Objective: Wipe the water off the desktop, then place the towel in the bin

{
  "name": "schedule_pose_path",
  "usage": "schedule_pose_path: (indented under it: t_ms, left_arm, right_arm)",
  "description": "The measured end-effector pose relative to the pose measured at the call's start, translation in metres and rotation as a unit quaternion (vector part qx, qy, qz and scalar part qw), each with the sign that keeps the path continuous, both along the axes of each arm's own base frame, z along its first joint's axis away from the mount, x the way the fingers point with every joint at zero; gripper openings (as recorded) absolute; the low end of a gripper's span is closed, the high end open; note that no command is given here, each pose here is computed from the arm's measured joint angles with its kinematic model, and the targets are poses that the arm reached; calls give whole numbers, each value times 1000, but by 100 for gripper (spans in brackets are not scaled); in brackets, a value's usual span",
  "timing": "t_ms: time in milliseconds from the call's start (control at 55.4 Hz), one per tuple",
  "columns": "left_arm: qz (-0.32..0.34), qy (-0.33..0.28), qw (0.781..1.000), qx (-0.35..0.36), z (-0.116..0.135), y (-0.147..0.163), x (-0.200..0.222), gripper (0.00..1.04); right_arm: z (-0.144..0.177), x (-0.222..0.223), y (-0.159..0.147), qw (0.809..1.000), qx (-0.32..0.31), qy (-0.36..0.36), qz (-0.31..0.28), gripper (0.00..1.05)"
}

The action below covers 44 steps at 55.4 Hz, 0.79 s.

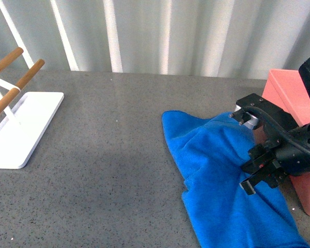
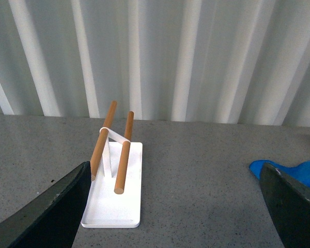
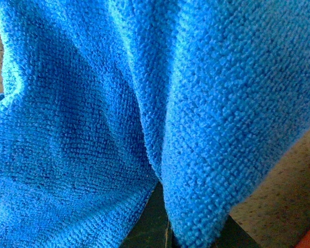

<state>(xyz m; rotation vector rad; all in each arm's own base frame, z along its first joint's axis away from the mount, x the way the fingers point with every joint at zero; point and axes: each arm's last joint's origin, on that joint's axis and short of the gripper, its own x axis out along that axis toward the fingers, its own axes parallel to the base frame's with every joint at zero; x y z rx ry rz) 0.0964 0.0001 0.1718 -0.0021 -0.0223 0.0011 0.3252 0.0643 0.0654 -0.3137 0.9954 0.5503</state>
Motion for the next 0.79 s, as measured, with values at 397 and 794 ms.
schedule_pose_path:
  t_ms: [397, 794]
  left_arm:
    - [0, 0, 1000, 0, 0, 0, 0, 98]
    - [0, 0, 1000, 0, 0, 0, 0, 98]
  right_arm:
    - [47, 57, -6, 989, -20, -144, -37, 4]
    - [155, 76, -20, 957, -22, -274, -94, 4]
